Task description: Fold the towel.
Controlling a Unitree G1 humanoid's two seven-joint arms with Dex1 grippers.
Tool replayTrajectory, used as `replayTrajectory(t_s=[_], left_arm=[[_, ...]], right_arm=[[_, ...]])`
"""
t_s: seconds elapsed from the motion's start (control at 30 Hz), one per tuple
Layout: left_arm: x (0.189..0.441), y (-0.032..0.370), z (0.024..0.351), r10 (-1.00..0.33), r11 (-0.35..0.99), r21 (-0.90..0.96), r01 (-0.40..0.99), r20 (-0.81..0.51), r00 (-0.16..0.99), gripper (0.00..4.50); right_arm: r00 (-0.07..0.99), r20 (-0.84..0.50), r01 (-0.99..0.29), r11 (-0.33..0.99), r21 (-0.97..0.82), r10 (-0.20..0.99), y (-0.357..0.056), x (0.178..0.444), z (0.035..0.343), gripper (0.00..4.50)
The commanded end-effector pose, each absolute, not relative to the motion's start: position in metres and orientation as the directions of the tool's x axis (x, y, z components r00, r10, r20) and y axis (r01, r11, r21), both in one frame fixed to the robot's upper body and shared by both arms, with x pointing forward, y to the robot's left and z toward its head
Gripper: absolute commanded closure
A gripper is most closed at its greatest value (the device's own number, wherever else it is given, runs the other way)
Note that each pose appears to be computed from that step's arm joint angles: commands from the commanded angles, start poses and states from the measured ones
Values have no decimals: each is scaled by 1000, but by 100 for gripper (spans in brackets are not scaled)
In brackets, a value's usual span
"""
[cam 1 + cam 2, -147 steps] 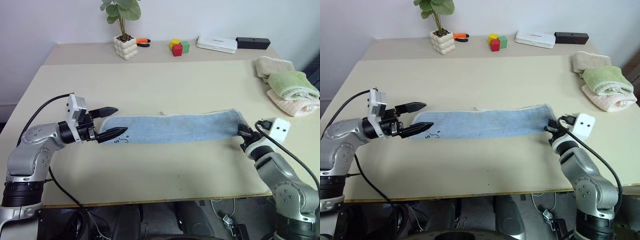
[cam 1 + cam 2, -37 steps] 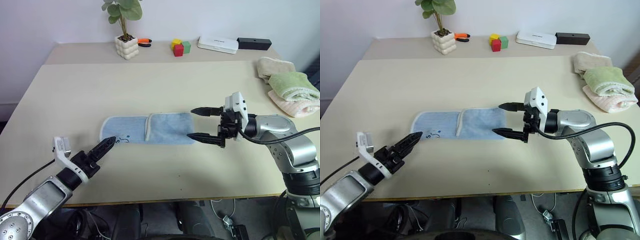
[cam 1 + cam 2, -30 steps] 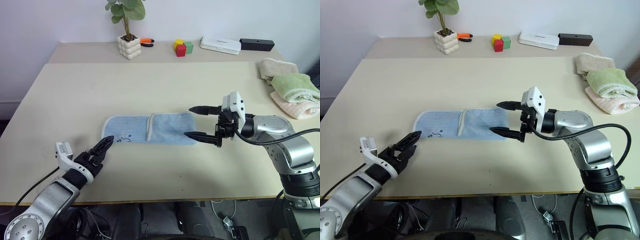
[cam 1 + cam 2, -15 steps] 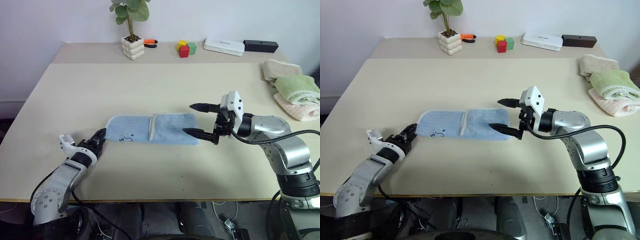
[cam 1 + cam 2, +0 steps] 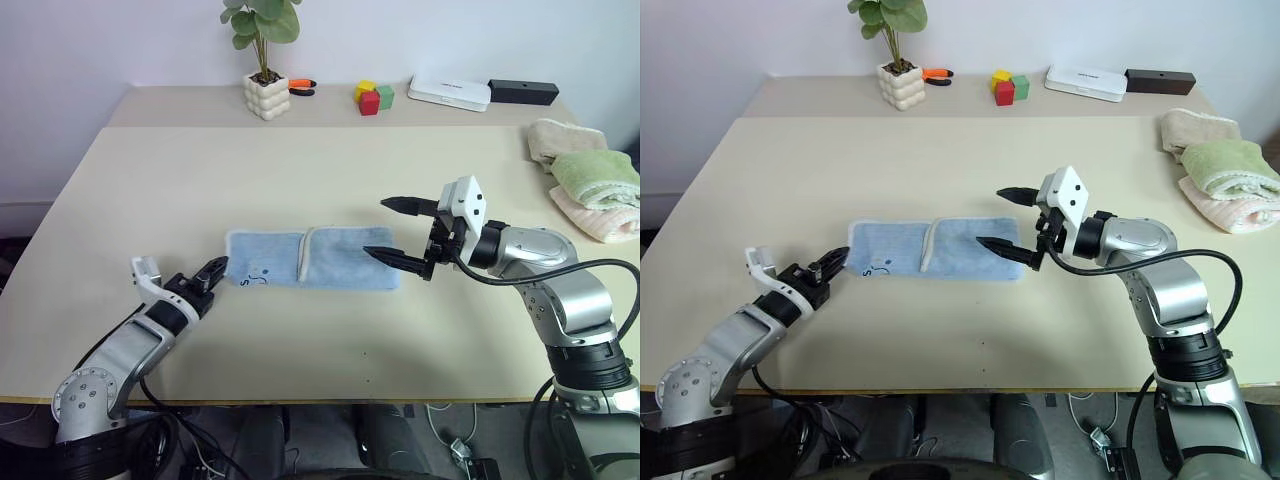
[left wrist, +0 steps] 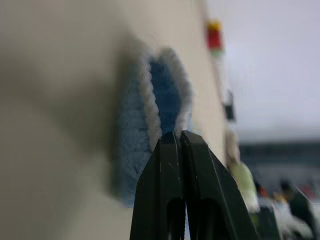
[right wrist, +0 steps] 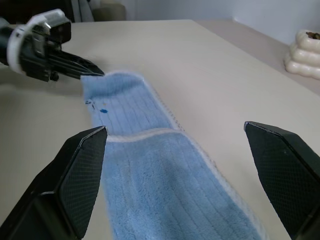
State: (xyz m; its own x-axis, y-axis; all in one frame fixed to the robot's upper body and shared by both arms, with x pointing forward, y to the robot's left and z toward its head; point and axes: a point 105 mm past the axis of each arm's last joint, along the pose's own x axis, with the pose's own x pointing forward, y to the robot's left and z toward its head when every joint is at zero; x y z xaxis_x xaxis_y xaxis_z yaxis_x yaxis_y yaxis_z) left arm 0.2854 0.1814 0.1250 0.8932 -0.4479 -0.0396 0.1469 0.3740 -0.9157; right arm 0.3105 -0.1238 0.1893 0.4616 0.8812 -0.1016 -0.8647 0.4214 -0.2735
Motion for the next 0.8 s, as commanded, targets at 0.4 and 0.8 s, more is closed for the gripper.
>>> replayTrajectory(t_s=[0.4, 0.8], left_arm=[[281, 97, 196, -732, 394, -726, 563, 123, 670, 444], [293, 12, 187, -897, 211, -676, 706, 154, 415, 444]], right_arm=[[523, -156, -832, 462, -306, 838, -161, 313, 190, 0], [593, -167, -791, 530, -307, 788, -208, 293, 206, 0]])
